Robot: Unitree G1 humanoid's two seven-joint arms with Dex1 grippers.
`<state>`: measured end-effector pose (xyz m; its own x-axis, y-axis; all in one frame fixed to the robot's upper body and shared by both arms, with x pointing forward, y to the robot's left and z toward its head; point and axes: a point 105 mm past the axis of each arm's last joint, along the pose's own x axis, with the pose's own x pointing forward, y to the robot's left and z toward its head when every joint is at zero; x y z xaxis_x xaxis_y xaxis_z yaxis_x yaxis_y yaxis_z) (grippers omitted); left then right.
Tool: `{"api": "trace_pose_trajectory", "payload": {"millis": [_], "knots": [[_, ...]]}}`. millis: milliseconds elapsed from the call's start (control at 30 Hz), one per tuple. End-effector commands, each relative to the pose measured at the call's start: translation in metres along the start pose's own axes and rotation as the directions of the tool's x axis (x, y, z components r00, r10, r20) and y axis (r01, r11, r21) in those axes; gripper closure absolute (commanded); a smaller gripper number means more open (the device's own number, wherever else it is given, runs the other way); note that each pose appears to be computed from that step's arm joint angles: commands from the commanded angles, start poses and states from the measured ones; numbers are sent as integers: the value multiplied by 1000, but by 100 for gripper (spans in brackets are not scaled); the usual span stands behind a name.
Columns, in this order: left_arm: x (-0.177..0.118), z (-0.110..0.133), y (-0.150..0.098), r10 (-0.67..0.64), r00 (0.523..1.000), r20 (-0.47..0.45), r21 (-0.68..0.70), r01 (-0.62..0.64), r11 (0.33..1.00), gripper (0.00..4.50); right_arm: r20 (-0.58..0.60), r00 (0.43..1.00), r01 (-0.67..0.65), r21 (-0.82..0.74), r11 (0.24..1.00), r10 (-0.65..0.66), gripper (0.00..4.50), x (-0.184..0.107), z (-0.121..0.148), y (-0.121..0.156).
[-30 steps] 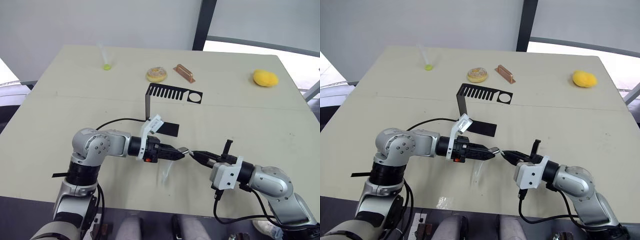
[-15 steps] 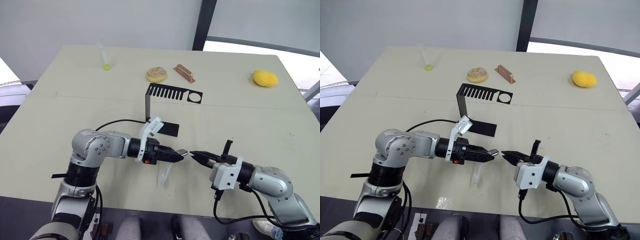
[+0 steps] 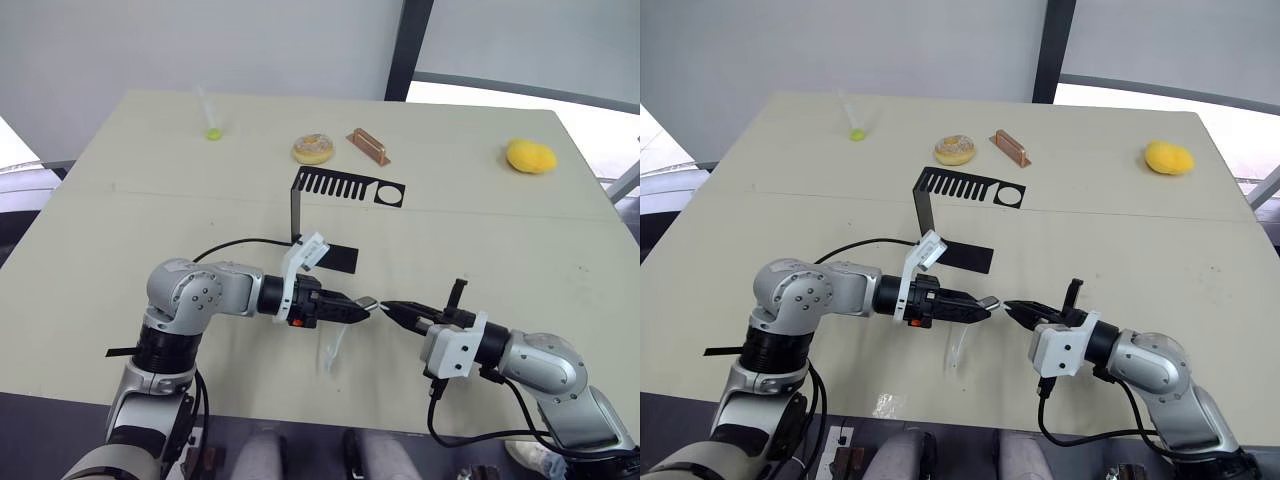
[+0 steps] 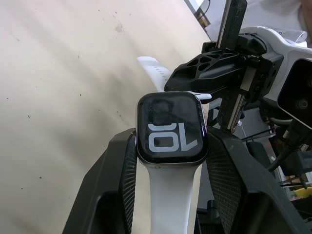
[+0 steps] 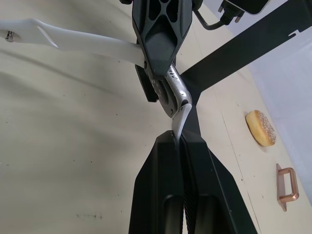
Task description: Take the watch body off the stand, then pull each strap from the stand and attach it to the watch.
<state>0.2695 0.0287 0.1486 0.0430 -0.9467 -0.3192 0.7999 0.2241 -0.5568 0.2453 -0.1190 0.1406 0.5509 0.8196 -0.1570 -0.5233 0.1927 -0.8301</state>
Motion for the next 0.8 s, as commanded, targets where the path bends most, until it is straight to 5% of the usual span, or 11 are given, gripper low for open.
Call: {"api": "trace_pose_trajectory", "payload": {"millis": [33,800], "knots": [[13,3,-20,-90,996,-17,52,91,994,292,101,995,25,-40,999,-21,450,7,22,-5],[20,3,-26,-117,992,-37,61,120,991,292,89,996,8,-41,999,-5,450,11,20,-4]]}}
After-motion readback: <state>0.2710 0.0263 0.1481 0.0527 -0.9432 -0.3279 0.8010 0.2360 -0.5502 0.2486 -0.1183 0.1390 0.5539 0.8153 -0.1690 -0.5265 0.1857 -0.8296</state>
